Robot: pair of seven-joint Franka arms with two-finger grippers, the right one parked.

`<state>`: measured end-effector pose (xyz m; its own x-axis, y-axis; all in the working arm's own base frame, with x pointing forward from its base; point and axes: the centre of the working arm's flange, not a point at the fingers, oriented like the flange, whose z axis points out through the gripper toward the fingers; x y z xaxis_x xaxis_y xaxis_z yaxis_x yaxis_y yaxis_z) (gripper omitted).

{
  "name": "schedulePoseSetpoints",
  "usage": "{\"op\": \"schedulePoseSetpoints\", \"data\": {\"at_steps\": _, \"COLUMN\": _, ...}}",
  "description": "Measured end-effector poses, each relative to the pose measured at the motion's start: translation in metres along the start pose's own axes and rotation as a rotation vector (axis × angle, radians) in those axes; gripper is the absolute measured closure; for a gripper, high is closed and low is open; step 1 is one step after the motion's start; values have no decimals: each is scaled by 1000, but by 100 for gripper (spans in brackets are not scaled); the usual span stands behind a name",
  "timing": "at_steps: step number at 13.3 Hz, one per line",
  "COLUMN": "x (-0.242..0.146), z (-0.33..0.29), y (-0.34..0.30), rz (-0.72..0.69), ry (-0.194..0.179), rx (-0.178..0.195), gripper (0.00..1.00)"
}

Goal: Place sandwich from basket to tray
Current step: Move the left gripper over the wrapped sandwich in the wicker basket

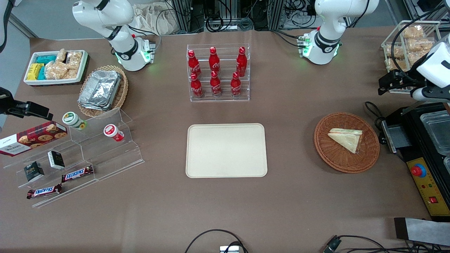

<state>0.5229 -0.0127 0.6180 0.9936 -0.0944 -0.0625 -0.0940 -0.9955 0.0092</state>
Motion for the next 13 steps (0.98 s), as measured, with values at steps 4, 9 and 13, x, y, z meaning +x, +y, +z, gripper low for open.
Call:
{"op": "schedulePoseSetpoints", "data": {"at_steps": 4, "x": 2, "z": 1, "y": 0, "rz": 0, "ry": -4, "rx": 0, "gripper": 0}}
{"op": "schedulePoseSetpoints", "data": {"at_steps": 9, "x": 24, "z": 40, "y": -5, "rz": -154, "ry": -84, "rx": 1, "gripper": 0}}
{"op": "schedulePoseSetpoints", "data": {"at_steps": 13, "x": 53, "z": 98, "y": -17, "rz": -249, "ry": -93, "rx": 6, "gripper": 0}}
